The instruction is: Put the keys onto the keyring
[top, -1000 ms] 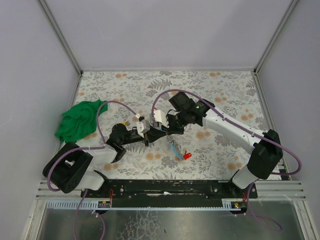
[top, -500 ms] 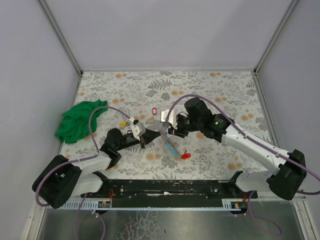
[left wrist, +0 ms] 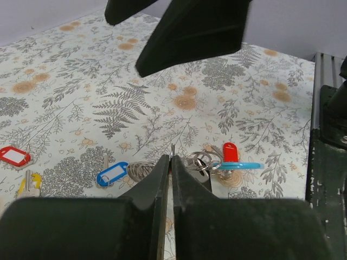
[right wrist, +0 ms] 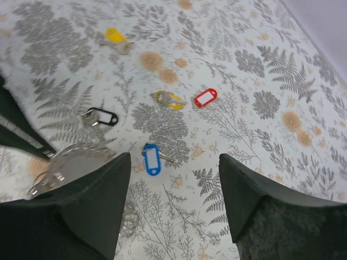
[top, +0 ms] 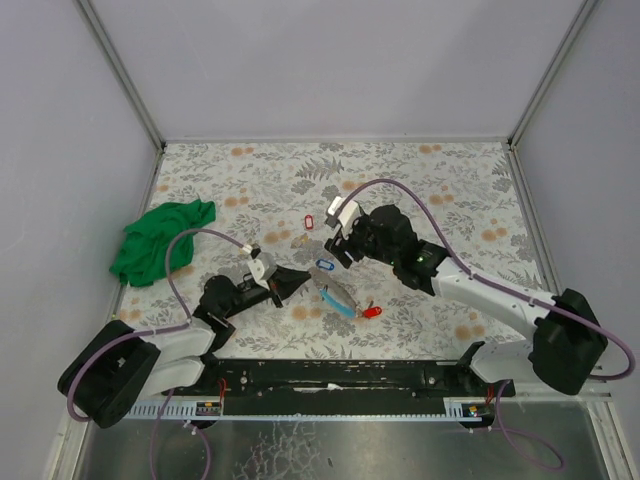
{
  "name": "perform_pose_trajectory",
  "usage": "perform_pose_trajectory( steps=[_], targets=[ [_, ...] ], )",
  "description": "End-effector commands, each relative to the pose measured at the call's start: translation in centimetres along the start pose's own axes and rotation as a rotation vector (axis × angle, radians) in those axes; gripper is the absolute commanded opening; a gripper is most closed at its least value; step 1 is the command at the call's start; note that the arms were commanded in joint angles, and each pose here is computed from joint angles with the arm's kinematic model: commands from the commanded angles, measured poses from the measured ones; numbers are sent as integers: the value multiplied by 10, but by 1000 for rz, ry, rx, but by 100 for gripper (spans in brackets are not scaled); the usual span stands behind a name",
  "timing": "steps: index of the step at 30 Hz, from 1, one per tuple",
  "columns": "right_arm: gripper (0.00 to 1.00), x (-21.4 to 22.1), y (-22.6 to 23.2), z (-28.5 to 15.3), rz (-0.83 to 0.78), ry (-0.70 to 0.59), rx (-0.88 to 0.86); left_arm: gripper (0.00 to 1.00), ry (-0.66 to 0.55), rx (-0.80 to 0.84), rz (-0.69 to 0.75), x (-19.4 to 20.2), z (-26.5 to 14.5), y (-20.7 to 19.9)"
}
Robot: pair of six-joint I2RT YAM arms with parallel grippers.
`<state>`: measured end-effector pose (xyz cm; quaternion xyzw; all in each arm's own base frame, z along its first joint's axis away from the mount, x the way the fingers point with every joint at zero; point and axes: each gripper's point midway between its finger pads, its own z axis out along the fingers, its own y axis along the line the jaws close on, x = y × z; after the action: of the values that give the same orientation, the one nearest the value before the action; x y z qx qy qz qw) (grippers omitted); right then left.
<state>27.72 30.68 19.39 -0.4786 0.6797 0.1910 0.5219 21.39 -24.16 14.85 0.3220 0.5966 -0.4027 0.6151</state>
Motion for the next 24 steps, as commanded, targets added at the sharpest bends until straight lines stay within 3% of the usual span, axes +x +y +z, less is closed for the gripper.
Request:
perform_pose_trajectory(
  steps=[1,6,11,24],
  targets=[
    [72,-5,-34,15,218,-76,198,0,-95,-22,1,-23,-7,-2],
    [69,28,-37,44,323,21,113,0,-85,-27,-7,-21,-15,-6],
    [74,57,-31,68,325,99,75,0,-89,-46,-7,-22,-20,-5],
    [66,102,5,121,313,256,24,0,-81,-32,-4,-18,-20,-7]
  ],
)
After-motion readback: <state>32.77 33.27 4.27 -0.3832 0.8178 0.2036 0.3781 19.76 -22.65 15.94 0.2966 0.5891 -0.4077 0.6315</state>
